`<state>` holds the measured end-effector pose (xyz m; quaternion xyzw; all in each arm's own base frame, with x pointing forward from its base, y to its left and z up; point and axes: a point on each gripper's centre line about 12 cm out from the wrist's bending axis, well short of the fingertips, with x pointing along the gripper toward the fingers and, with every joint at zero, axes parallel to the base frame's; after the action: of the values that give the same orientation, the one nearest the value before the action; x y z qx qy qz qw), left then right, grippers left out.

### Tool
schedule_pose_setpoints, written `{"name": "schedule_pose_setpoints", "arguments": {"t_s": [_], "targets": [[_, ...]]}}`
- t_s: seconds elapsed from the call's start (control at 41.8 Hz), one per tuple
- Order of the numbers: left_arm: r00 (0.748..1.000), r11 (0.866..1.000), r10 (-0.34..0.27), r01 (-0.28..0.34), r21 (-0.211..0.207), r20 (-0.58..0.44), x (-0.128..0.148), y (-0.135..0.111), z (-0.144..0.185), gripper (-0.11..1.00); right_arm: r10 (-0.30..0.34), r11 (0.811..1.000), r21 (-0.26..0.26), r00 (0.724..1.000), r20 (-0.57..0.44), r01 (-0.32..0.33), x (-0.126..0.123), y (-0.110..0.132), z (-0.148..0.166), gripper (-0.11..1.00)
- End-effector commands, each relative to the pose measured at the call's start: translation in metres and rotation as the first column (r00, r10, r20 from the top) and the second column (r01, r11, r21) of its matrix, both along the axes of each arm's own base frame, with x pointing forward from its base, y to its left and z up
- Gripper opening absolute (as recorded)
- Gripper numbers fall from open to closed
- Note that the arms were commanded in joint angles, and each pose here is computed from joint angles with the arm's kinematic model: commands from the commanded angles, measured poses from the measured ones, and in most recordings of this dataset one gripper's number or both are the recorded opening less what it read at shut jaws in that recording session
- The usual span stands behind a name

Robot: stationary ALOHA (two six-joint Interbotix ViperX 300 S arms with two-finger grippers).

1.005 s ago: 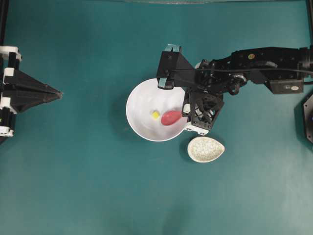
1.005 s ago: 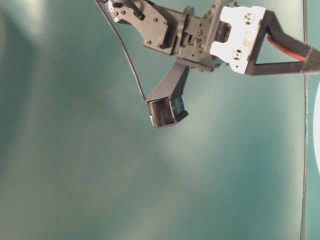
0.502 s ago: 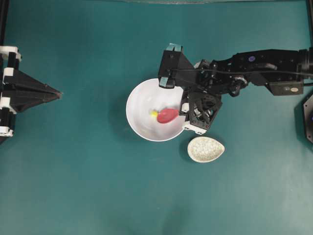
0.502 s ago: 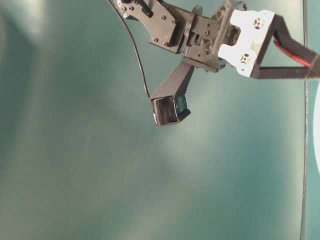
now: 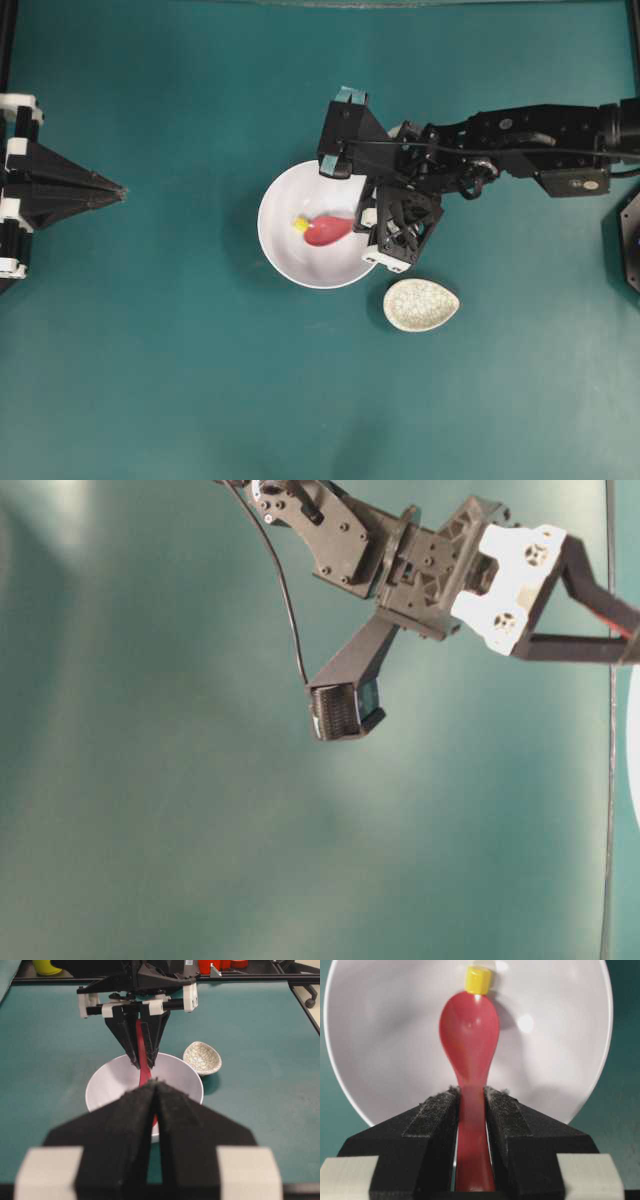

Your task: Scoop the yellow hexagonal prism block from the bowl with a spoon using the right arm.

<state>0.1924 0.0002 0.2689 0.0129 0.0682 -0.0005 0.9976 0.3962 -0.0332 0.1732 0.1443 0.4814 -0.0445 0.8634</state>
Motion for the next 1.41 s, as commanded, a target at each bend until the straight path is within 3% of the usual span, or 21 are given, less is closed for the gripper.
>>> {"name": "schedule_pose_setpoints", "arguments": {"t_s": [0.0, 1.388], "targets": [[1.000, 1.000, 0.000, 0.000, 0.000, 0.031, 0.003, 0.000, 0.011, 0.01, -0.003, 1.000, -0.013, 0.998, 0.056, 0.004, 0.006, -0.001, 0.012, 0.22], [0.999, 1.000, 0.000, 0.000, 0.000, 0.032, 0.003, 0.000, 0.012, 0.01, -0.028, 0.998, -0.052, 0.971, 0.238, 0.042, 0.010, -0.006, 0.039, 0.22]]}}
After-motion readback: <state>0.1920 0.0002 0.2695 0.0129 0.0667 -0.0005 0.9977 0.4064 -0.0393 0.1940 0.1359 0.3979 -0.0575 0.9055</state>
